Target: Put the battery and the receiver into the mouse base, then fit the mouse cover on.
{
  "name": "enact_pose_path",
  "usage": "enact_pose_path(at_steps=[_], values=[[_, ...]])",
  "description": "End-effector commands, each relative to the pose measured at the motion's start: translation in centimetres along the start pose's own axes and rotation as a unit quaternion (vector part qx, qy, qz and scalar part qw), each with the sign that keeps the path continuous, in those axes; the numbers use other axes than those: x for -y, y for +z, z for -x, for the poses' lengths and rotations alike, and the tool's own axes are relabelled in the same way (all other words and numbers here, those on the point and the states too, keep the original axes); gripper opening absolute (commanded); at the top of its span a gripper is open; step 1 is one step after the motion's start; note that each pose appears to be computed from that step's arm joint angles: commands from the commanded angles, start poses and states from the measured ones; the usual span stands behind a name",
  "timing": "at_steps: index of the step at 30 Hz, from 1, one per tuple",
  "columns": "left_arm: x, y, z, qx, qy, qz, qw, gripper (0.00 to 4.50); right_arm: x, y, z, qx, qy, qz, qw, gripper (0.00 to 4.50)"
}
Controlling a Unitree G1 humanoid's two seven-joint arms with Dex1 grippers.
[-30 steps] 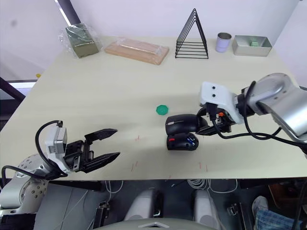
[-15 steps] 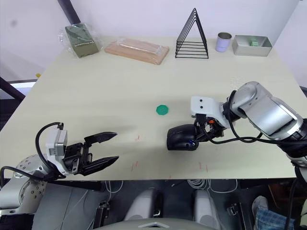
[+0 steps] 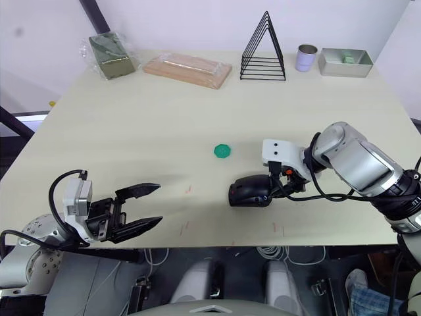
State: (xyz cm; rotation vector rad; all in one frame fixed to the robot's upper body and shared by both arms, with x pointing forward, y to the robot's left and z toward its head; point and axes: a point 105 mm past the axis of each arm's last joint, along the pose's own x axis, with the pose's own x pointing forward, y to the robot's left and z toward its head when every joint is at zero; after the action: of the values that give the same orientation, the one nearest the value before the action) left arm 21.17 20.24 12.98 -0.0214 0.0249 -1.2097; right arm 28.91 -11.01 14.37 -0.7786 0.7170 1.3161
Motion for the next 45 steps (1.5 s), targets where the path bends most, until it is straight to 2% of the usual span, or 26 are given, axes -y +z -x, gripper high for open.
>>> enact_pose_path(at_steps=[1,45], values=[[0.0,0.6,0.3,-0.002,0.001,-0.019,1.0,4.5,0.1,-0.3,-0.2,-0.002,-0.005,0.004,1.0,2.91],[0.2,0.1,0.3,-0.003,0.004,-0.018,1.0,4.5,-0.8,0.2,-2.5,0.003,0.015,0.003,1.0,2.91]])
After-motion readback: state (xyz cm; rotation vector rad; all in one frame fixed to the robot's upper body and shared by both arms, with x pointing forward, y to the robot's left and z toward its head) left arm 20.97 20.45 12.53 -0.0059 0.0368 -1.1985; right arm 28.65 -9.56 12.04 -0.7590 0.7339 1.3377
